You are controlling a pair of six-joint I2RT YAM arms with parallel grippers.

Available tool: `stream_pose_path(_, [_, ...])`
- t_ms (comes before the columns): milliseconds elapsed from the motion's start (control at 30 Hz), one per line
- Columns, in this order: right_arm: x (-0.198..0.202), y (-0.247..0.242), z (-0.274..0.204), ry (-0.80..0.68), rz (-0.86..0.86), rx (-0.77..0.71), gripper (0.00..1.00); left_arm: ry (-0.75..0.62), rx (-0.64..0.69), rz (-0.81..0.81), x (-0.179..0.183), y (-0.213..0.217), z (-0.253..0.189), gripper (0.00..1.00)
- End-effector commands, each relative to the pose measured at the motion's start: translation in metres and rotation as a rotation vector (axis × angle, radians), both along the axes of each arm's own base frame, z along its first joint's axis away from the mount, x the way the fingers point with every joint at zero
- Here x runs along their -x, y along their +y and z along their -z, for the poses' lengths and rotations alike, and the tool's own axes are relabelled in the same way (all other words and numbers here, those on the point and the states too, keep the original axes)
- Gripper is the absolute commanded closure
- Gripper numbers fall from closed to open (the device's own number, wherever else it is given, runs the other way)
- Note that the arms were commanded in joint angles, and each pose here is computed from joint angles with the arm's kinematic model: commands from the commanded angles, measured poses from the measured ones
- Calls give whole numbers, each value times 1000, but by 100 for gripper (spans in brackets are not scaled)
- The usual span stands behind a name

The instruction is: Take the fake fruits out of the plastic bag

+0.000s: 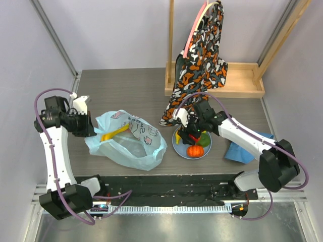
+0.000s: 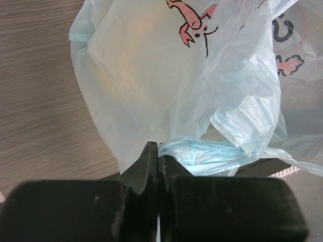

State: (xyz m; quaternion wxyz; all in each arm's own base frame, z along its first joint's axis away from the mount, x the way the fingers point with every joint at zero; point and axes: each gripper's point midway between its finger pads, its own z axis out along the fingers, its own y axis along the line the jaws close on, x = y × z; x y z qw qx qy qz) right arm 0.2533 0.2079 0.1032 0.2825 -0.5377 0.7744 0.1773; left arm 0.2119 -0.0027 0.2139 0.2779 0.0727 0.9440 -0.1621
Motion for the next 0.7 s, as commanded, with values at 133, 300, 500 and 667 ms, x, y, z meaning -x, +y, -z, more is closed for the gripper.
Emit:
stream_pose_path(133, [7, 38, 10, 17, -91, -56, 48, -23, 8, -4, -3, -3, 0, 100])
stream_pose_path(300, [17, 40, 23, 8, -122, -25, 40, -15, 9, -5, -3, -3, 4, 100])
stream_pose_path(500, [24, 37, 35, 49, -125, 17, 0, -6, 18, -1, -8, -4, 6, 100])
stream_pose_path(667, [19, 38, 22, 25, -111, 2, 0, 8, 32, 6, -14, -7, 9, 100])
